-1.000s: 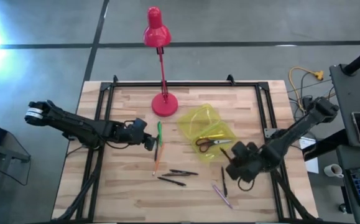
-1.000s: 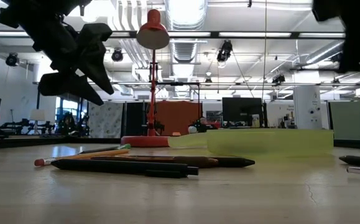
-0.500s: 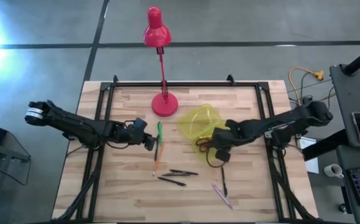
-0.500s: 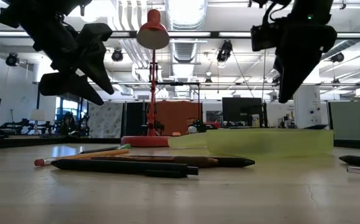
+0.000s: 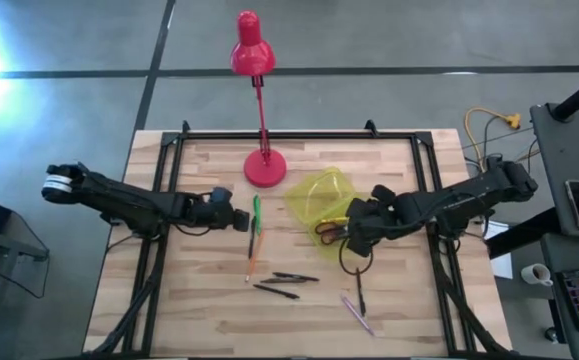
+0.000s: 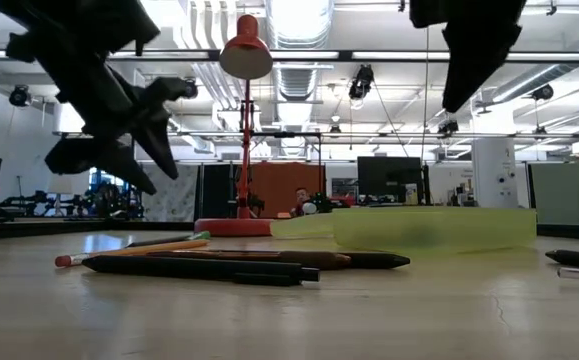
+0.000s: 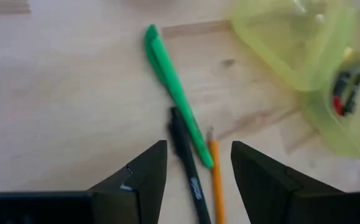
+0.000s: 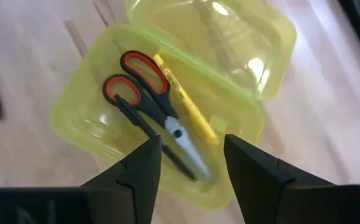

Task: Pick & place school supplies into a supply box
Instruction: Put the green pen into the yellow supply box

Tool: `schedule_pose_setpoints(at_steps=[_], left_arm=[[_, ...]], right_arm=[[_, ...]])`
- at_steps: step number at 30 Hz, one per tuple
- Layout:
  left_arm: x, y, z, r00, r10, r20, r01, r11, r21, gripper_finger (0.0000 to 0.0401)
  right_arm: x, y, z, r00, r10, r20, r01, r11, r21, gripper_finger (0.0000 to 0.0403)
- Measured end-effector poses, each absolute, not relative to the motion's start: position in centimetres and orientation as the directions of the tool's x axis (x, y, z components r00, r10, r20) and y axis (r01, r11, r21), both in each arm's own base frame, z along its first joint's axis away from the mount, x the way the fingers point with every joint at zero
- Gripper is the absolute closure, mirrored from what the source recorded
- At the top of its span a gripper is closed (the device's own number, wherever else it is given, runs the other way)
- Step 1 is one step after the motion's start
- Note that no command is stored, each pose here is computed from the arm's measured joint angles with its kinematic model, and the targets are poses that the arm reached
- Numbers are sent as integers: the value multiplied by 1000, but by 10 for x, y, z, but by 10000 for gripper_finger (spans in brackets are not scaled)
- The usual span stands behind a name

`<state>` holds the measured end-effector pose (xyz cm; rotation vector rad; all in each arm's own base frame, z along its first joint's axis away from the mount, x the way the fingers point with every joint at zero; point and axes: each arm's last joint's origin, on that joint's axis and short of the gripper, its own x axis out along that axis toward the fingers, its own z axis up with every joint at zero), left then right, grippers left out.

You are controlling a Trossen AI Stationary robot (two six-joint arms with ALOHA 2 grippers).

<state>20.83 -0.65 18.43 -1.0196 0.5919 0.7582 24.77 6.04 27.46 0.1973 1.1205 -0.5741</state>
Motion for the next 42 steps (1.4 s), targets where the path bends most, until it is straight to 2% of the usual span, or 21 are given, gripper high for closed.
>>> schedule_pose_setpoints(at_steps=[4,9,15,19,23,28,31,35,39,42], left_arm=[[217,2,178,566,304,-766,-821,290,-491,238],[239,14,175,520,325,-790,-849,290,-440,238],[270,24,163,449,289,-845,-886,266,-380,238],[291,27,154,414,286,-864,-894,307,-326,238],[305,32,144,301,295,-907,-926,319,-203,241],[317,36,135,184,306,-934,-931,358,-66,280],[320,38,136,168,312,-935,-933,357,-49,306],[322,41,137,181,312,-933,-906,422,-35,334],[322,43,138,186,304,-934,-882,471,-23,380],[322,40,144,208,303,-930,-872,489,-36,387]], right_arm=[[247,62,279,303,-307,-902,646,762,-42,226],[246,63,281,294,-265,-918,693,721,14,220],[244,65,280,268,-192,-944,736,673,73,222],[244,66,280,263,-166,-950,754,650,95,222],[245,67,280,268,-133,-954,757,641,123,223],[246,68,280,273,-101,-957,783,601,160,227],[247,69,281,282,-93,-955,814,550,187,225],[248,69,280,283,-93,-954,833,517,197,225],[247,69,280,278,-75,-958,826,527,199,228],[246,71,280,254,3,-967,771,603,204,230]])
